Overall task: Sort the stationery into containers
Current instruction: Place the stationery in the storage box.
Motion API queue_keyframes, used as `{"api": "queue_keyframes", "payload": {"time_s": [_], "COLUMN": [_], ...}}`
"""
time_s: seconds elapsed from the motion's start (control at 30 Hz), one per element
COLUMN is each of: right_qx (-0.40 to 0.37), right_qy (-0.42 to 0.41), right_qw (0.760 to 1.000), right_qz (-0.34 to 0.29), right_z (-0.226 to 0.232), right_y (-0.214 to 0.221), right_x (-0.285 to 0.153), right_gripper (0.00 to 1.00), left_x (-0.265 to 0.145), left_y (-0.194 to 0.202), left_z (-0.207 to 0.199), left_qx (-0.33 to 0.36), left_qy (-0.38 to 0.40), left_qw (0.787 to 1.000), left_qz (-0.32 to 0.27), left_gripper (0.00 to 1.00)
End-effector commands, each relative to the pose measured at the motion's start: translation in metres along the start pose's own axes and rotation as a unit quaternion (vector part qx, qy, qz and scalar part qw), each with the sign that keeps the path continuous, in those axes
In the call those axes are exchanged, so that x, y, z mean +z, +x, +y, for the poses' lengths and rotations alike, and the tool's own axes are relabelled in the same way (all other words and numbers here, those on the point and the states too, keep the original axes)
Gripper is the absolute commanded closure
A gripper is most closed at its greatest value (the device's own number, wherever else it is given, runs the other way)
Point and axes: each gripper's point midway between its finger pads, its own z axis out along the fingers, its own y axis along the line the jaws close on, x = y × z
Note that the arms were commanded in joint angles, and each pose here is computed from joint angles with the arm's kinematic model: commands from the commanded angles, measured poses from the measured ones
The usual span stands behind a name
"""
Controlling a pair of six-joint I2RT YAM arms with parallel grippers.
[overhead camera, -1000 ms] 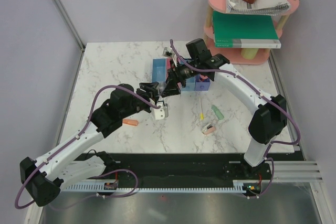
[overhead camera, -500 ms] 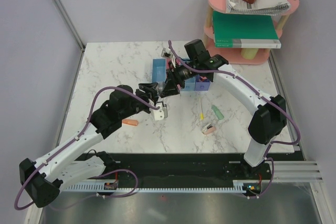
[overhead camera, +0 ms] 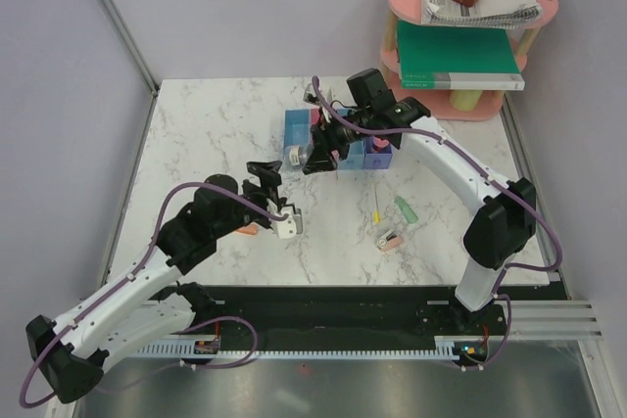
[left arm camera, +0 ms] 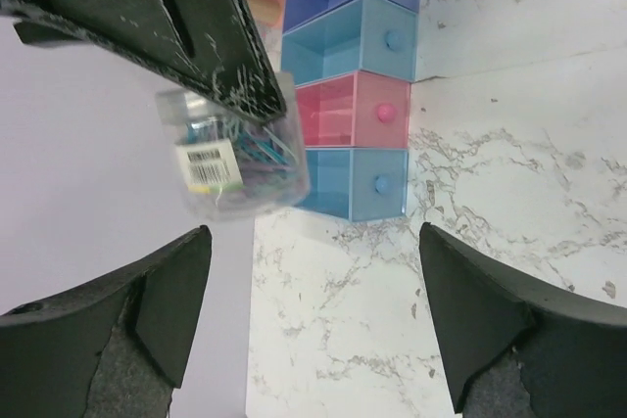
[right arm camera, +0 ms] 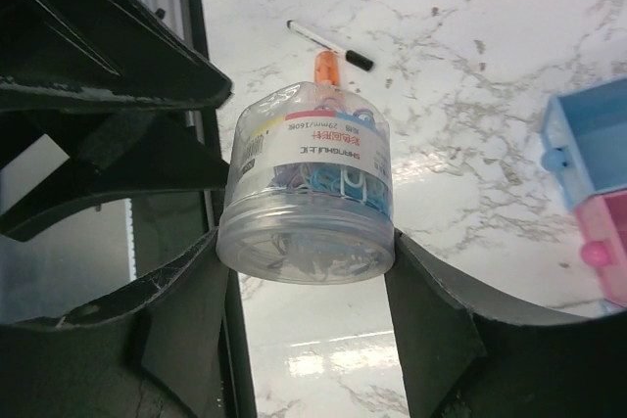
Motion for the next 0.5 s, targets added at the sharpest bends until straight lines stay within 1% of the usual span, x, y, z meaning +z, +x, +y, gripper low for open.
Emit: {"api": "queue_keyframes", "payload": {"time_s": [0.0,0.07,0.1,0.17,0.2,0.23,0.27,0.3,0.33,0.37,0.4,0.43,0.47], "right_qx": [-0.046,-0.048,-0.056,-0.064,-0.077,-0.085,-0.085,-0.097,-0.092,-0.099,-0.108,-0.107,-0.111], "right_qy": [0.063,0.098,0.138,0.171,0.194,0.222,0.231,0.242,0.264,0.264,0.274,0.280,0.294], "right_qw": [0.997,0.994,0.989,0.982,0.977,0.968,0.963,0.959,0.950,0.944,0.940,0.934,0.924], "right_qz": [-0.010,0.004,0.010,0.046,0.050,0.081,0.107,0.111,0.143,0.169,0.174,0.195,0.218], "right_z": [-0.022,-0.039,-0.052,-0.074,-0.083,-0.095,-0.109,-0.114,-0.124,-0.138,-0.143,-0.149,-0.162], "right_y": [-0.022,-0.018,-0.021,-0.009,-0.017,-0.008,0.002,-0.006,0.005,0.016,0.010,0.018,0.027], "right_x": [-0.016,-0.019,-0.025,-0.026,-0.031,-0.038,-0.034,-0.038,-0.046,-0.041,-0.047,-0.050,-0.053], "right_gripper": [0.51,0.50,0.49,0.48,0.48,0.48,0.47,0.47,0.46,0.46,0.46,0.45,0.46], "left_x": [-0.021,-0.029,-0.035,-0.042,-0.045,-0.049,-0.051,-0.054,-0.057,-0.058,-0.059,-0.062,-0.063], "left_y": [0.008,0.013,0.014,0.017,0.021,0.022,0.023,0.026,0.025,0.027,0.028,0.028,0.030], "left_z": [-0.011,-0.017,-0.014,-0.014,-0.019,-0.019,-0.019,-0.025,-0.024,-0.028,-0.030,-0.031,-0.035], "left_qx": [-0.019,-0.020,-0.021,-0.027,-0.033,-0.037,-0.040,-0.049,-0.052,-0.054,-0.056,-0.057,-0.058], "left_qy": [-0.005,-0.001,-0.010,-0.014,-0.006,-0.009,-0.010,-0.003,-0.006,-0.003,-0.001,-0.001,0.002], "left_qw": [1.000,0.999,0.999,0.998,0.998,0.997,0.997,0.996,0.996,0.996,0.996,0.995,0.995], "left_qz": [0.021,0.031,0.037,0.047,0.060,0.063,0.065,0.073,0.073,0.076,0.075,0.077,0.080], "left_gripper": [0.07,0.07,0.06,0.06,0.06,0.06,0.06,0.07,0.07,0.07,0.07,0.07,0.07]}}
